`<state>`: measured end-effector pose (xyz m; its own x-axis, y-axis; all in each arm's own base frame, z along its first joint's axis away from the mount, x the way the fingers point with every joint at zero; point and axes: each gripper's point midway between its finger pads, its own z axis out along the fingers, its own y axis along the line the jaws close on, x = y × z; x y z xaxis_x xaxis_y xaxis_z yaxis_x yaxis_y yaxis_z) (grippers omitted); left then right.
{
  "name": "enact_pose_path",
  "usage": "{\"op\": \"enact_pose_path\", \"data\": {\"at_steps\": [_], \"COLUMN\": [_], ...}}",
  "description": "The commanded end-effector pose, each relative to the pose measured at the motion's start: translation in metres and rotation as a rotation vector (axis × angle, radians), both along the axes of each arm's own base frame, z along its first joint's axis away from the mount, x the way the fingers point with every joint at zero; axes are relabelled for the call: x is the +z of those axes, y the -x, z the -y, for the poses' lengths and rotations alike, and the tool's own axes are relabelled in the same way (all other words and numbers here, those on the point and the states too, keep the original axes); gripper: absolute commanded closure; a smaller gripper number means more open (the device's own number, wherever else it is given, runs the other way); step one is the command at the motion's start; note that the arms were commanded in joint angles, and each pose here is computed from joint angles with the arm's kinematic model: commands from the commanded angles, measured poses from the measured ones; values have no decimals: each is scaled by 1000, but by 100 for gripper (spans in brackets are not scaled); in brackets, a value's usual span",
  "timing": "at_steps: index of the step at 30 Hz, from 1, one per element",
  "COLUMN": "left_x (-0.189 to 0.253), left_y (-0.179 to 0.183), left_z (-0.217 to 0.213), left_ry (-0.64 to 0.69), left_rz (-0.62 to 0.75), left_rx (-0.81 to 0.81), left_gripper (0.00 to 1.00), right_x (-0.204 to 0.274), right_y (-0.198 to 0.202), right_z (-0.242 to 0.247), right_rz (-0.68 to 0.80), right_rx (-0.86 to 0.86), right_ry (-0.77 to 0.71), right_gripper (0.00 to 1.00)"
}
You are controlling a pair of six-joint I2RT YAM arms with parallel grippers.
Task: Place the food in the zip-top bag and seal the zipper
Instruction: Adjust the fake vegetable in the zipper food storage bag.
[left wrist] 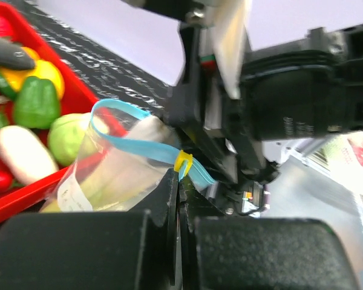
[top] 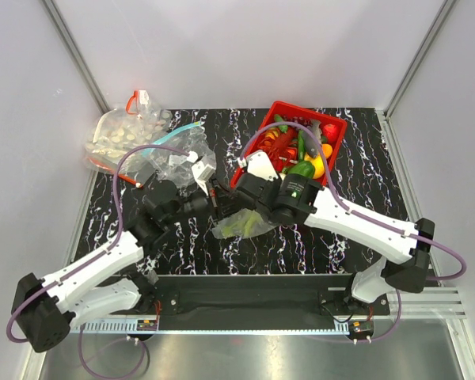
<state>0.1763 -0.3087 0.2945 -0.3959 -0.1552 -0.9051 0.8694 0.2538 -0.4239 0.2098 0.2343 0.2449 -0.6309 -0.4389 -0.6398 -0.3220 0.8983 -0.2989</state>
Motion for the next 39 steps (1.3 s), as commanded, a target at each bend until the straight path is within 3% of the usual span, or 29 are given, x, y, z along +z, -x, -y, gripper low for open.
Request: {"op": "enact_pose_path", "data": {"at_steps": [1, 11, 16, 19, 20, 23, 35, 39], "left_x": [0, -17, -20, -15, -14, -5, 50, 70], "left_y": [-4, 1, -3, -3, -3, -1, 4, 15], "left_z": [-9, -18, -31, -38, -39, -34, 19, 46], "left_ry": [11, 36, 40, 55, 56, 54, 199, 346], "left_rz": [57, 90, 100, 116, 118, 120, 66, 50], "left_rx": [40, 46, 83, 98, 98, 65, -79, -136], "left_gripper": [100, 100, 100, 100, 100, 100, 100, 100], "right_x": [0, -16, -11, -10, -11, -14, 38, 38], "right_y": [8, 7, 10, 8, 5, -1, 8, 12], "right_z": [-37, -86, -99, -101, -97, -81, 27, 42], "right_rz": [-45, -94, -96, -104, -101, -97, -37, -50], "right_rx": [96, 170, 191, 189, 175, 126, -74, -85], "right_ry": [-123, -234, -345, -376, -363, -312, 32, 97], "right_gripper": [91, 86, 72, 86, 94, 99, 100, 100]}}
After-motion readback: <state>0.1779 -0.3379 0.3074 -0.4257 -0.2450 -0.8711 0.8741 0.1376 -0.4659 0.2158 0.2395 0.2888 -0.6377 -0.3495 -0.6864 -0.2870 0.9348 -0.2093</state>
